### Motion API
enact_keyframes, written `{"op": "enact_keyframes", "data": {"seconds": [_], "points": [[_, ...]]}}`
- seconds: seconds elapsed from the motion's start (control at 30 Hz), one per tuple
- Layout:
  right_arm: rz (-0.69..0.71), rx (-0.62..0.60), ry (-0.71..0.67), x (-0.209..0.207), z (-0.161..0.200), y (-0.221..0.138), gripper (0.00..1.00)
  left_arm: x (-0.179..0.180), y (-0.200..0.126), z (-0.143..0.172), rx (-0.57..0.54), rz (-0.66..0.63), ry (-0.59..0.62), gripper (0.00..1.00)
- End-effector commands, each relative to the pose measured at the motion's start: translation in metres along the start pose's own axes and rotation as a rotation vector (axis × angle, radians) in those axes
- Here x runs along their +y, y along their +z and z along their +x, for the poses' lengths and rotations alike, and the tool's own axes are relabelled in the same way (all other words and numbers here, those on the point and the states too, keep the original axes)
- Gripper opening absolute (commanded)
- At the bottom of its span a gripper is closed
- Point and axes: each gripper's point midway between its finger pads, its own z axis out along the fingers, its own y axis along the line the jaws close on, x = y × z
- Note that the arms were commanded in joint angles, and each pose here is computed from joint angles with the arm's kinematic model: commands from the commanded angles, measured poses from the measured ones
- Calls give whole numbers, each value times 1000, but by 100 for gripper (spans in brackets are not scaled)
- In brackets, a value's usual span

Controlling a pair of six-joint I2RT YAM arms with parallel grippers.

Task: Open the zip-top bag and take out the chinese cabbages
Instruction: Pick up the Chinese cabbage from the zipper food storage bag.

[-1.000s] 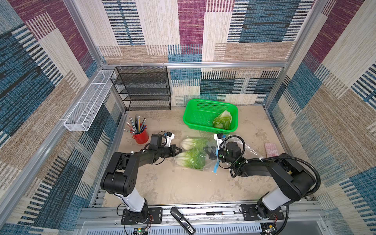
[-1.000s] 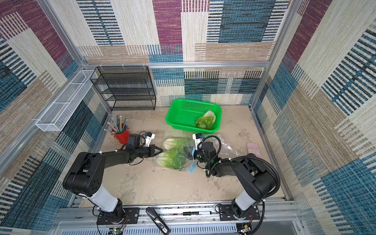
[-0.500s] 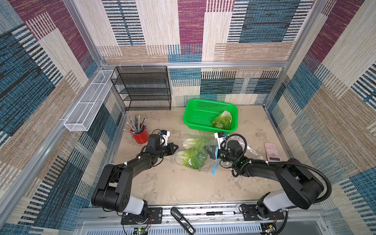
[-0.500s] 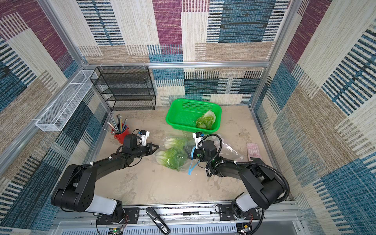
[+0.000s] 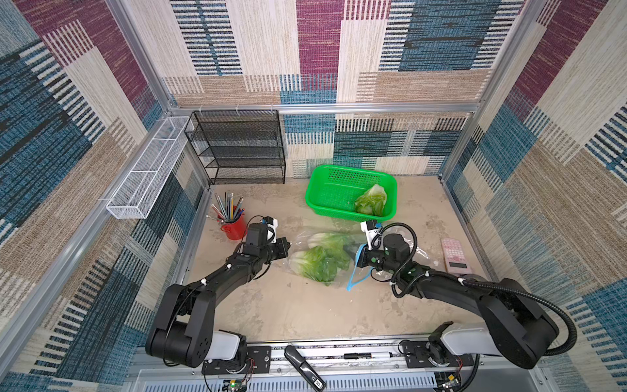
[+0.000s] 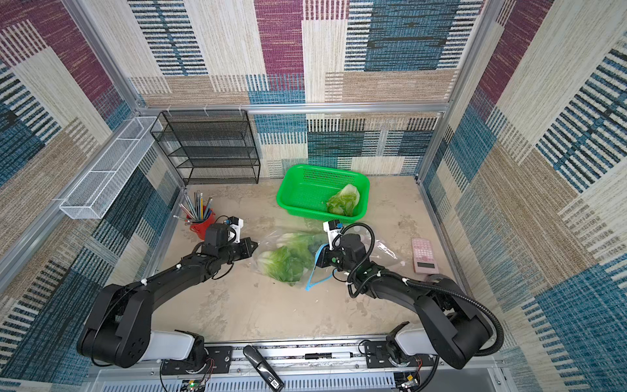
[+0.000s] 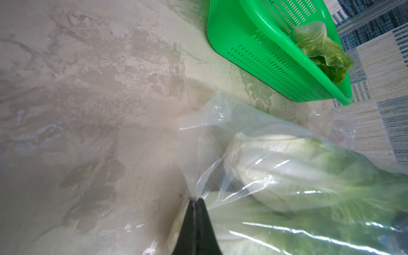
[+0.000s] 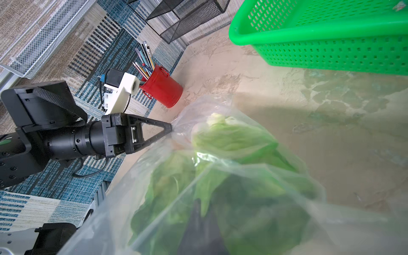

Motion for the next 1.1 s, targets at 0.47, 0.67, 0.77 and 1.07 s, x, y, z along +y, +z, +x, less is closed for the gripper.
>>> {"op": "enact_keyframes", "data": {"seconds": [0.47,0.67,0.77,1.07], "points": [[29,-11,-25,12,-12,-20,2,27,-13,-7,-27,-186,60,0],[73,0,-36,10,-12,-31,1,33,-16,-8,-30,-230,78,0],[66,-9,-48,16,-17,-36,1,35,-16,-8,-25,-243,84,0],[116,-54,-70,21,-28,-61,0,44,-17,-7,-20,-288,78,0]]}}
